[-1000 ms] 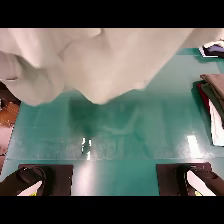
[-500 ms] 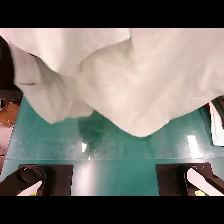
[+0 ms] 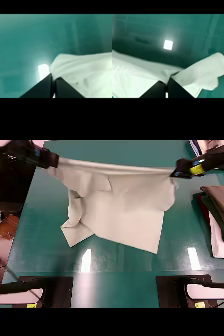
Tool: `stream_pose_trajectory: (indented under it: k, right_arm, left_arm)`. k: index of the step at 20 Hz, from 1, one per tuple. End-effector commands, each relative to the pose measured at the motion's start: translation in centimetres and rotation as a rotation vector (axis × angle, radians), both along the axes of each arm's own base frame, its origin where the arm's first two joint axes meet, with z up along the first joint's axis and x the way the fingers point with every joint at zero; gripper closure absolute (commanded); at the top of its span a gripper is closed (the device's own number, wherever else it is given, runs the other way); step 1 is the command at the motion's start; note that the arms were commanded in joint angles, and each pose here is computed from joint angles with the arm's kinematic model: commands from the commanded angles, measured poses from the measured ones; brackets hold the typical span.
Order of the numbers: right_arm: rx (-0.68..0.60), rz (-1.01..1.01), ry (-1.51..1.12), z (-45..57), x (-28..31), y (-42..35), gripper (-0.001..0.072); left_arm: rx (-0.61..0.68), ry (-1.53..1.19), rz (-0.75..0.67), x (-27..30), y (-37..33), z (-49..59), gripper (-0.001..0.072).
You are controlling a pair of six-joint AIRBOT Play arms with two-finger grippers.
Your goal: Fold the shirts.
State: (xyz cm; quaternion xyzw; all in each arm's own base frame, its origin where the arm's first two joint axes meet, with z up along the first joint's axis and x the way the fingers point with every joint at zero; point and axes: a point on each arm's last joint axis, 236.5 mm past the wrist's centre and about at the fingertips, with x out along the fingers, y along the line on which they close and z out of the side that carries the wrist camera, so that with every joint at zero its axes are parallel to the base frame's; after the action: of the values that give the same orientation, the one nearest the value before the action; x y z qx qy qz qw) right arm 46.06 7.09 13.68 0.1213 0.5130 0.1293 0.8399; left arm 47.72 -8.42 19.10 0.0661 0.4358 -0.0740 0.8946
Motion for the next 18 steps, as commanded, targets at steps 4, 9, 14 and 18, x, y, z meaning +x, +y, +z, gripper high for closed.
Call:
stream_pose_trajectory:
  k: [4, 9, 14, 18]
  right_arm:
    - [-0.006, -0.073, -0.091, -4.1, 6.5, -0.4, 0.0250]
    - [-0.011, -0.057, -0.086, -1.7, 5.5, -0.9, 0.0158]
    - [-0.013, -0.057, -0.067, -1.7, 3.1, -0.9, 0.0158]
    - [-0.013, -0.062, -0.049, -2.3, 1.2, -1.0, 0.0158]
  left_arm:
    - [-0.269, 0.171, 0.167, 3.9, 4.7, -8.0, 0.0001]
    - [-0.186, 0.318, 0.048, 0.4, 3.8, -9.7, 0.0003]
    - [-0.063, 0.330, -0.126, -0.8, -2.9, -11.2, 0.0002]
    - [0.139, 0.481, -0.216, -5.3, -5.7, -18.5, 0.0002]
